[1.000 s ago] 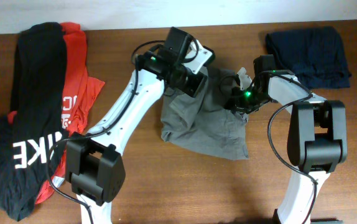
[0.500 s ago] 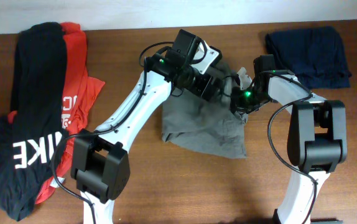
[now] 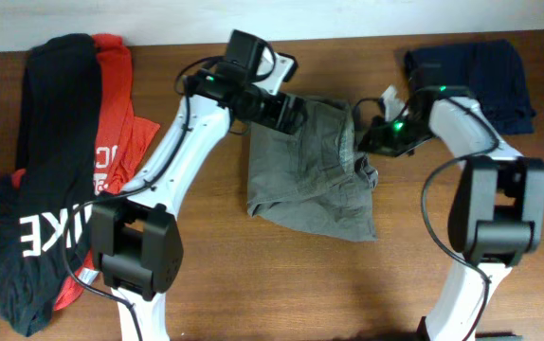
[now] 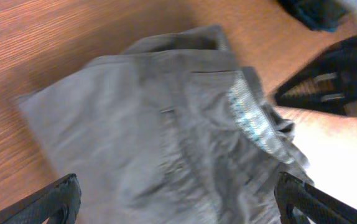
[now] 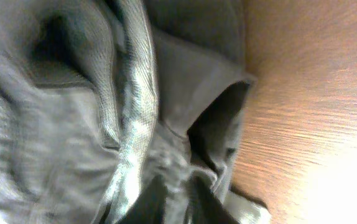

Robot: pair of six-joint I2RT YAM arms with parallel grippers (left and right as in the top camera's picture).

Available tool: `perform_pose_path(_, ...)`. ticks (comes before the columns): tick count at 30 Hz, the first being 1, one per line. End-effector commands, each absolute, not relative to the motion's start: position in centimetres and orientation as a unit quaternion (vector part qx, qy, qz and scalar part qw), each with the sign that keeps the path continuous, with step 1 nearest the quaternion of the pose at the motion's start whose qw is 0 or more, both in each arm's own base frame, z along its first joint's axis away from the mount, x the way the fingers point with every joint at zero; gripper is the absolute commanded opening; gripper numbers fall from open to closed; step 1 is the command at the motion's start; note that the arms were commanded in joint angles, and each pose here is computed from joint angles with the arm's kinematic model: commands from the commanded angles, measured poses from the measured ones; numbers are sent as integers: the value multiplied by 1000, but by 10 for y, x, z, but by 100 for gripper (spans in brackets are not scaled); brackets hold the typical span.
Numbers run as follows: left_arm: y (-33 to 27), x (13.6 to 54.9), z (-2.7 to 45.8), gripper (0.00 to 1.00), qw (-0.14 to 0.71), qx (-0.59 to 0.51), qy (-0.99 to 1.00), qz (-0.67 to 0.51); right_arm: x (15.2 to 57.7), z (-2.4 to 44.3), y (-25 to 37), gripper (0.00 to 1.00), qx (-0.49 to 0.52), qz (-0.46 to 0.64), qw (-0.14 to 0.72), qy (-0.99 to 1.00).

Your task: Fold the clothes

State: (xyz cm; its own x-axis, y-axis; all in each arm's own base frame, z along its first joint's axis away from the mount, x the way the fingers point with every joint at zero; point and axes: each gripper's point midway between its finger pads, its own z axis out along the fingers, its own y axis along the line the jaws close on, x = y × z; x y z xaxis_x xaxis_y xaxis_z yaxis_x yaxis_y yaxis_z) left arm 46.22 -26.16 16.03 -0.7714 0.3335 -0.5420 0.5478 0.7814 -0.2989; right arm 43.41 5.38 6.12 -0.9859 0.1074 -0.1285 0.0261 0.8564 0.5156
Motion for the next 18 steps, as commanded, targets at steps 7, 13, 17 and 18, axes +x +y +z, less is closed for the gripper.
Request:
perform_pose_path(7,-235,477,160,99,242,233,917,-217,421,97,74,68,-20,273,88,958)
perform_pose_path(13,-229,476,158,99,239,237,918,-208,384,50,100,68,-48,261,33,964)
perform_pose_path(17,-229,476,158,99,239,237,919,-208,381,42,106,31,-57,260,33,963)
perform_pose_path(18,-229,476,158,99,238,237,919,-208,383,45,105,9,-56,260,36,963)
